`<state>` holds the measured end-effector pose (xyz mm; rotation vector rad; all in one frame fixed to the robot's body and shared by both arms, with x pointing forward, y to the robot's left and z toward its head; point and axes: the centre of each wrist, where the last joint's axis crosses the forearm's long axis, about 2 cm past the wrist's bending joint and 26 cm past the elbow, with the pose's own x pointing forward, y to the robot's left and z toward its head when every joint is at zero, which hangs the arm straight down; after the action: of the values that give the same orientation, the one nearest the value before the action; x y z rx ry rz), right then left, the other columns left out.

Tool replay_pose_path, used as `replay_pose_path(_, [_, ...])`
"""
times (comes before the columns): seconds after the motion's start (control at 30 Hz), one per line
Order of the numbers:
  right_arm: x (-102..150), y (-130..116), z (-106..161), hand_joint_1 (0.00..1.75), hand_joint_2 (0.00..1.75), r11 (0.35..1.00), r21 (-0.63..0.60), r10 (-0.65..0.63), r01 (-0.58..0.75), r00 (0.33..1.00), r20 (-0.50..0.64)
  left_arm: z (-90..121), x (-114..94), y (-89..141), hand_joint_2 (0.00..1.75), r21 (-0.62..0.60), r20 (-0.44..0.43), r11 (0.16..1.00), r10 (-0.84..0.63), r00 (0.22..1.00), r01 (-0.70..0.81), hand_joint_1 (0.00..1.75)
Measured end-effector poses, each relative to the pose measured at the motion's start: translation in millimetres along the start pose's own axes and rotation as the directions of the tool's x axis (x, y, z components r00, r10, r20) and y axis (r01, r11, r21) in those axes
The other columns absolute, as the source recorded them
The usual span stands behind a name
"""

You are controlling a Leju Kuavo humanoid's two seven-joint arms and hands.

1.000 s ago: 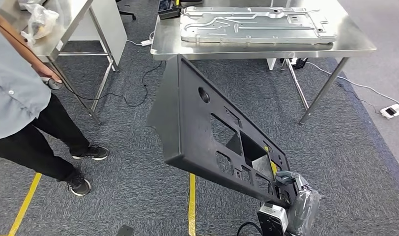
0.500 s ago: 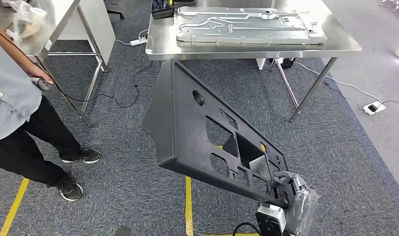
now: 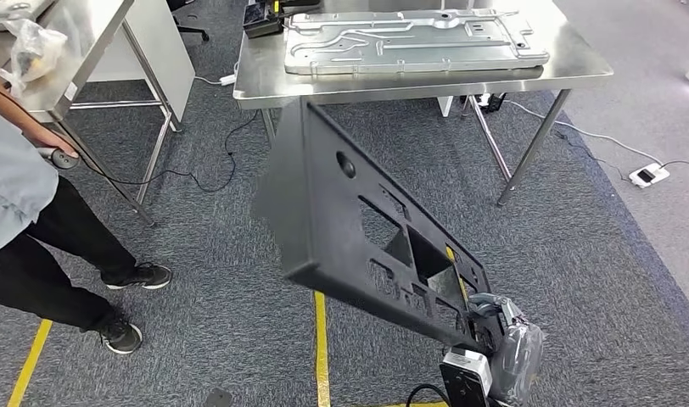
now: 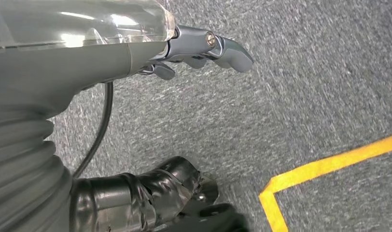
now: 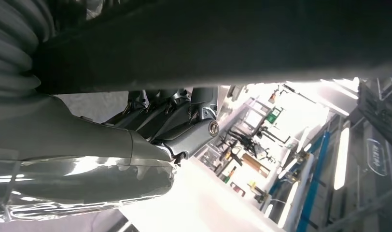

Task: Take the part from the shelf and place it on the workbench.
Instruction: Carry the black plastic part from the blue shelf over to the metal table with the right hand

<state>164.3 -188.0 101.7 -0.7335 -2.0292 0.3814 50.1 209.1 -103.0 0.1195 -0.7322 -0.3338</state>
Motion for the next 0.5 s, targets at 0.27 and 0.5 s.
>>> replay_pose_path(0.27, [0.6,1.3,-0.5,1.75,1.75,1.000,0.005,0.004,-0.004,1.000,0.015,-0.1,-1.2,1.9,1.75,0.001,-0.004,1.000,-0.003,1.000,0.003,0.00])
replay_pose_path(0.5, [0.3,1.6,0.3,1.75,1.75,1.000,0.006,0.002,-0.002,1.000,0.018,0.5,-1.5,0.8,1.75,-0.006,-0.006,1.000,0.001,1.000,-0.001,0.00])
